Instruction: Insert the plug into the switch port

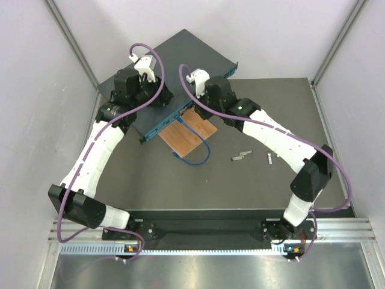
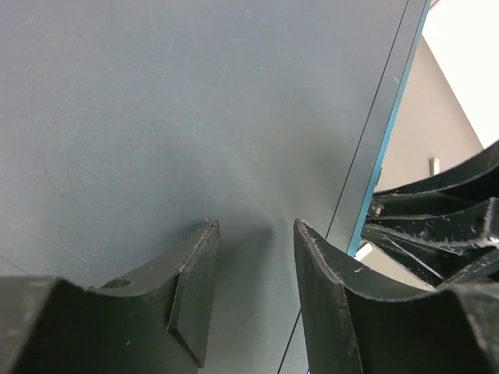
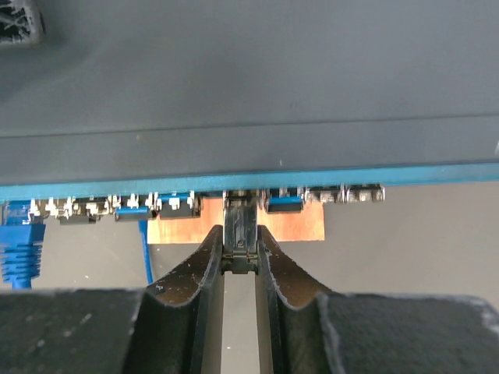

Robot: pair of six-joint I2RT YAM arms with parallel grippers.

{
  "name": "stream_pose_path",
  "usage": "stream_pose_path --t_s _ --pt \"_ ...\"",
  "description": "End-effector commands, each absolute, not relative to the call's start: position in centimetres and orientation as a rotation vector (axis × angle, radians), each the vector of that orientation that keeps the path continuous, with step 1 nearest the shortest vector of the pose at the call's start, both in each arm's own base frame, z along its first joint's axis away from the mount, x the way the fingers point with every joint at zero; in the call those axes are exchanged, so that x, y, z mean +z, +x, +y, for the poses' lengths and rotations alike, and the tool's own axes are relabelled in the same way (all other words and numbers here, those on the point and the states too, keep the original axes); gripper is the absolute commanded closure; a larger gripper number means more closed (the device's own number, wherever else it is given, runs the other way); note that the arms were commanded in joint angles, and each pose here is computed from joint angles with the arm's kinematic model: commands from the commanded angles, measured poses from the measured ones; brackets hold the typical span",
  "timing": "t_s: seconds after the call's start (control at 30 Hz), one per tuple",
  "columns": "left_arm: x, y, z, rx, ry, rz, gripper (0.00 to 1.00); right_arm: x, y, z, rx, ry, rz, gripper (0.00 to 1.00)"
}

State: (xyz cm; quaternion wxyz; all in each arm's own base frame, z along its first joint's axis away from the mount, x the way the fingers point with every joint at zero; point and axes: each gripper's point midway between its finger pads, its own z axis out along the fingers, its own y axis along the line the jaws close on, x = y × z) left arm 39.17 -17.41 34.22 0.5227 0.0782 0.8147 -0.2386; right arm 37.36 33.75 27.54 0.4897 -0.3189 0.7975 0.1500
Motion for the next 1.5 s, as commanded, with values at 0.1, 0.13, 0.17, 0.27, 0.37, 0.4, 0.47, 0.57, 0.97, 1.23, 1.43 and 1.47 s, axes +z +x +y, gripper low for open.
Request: stream_pose_path --t_s 0.1,0.13,0.17,0.27,0.37,0.4,0.47,0.57,0.97,1.23,1.43,1.47 --pt "33.9 39.5 -17.5 -0.58 0.19 1.956 0.51 36.8 38.8 37.4 0.513 -0.719 1.654 1.0" --pt "34.0 39.5 -17.5 -0.578 0.19 1.953 0.51 36.9 39.0 37.4 0.511 -0.718 1.648 1.0" --pt "34.0 39.5 -17.6 -0.578 0.192 1.955 0.51 36.3 39.1 37.6 0.507 -0.726 1.657 1.0" --pt "34.1 39.6 -17.6 -0.581 0.193 1.951 0.51 35.7 39.4 37.8 0.504 -0.728 1.66 1.0" --pt "34.0 39.6 -17.6 -0.58 0.193 1.955 0.51 36.4 39.5 37.9 0.507 -0.722 1.644 0.9" --pt "33.9 39.6 -17.5 -0.577 0.19 1.956 0.51 36.5 39.1 38.2 0.531 -0.747 1.637 0.87" --pt "33.9 39.6 -17.5 -0.572 0.191 1.959 0.51 36.9 38.8 37.8 0.517 -0.766 1.63 0.78" --pt "33.9 39.7 -17.4 -0.565 0.195 1.957 0.51 36.6 38.4 36.4 0.489 -0.787 1.649 0.67" --pt "33.6 39.9 -17.6 -0.577 0.192 1.964 0.5 32.4 36.0 30.9 0.48 -0.916 1.771 0.37" --pt "33.8 39.8 -17.6 -0.576 0.191 1.96 0.5 30.8 35.1 30.5 0.492 -0.984 1.802 0.54" --pt "33.7 39.9 -17.6 -0.581 0.19 1.961 0.5 31.8 36.8 30.7 0.466 -0.882 1.801 0.81" --pt "33.7 39.9 -17.6 -0.58 0.189 1.96 0.5 32.0 37.0 30.8 0.473 -0.872 1.799 0.82"
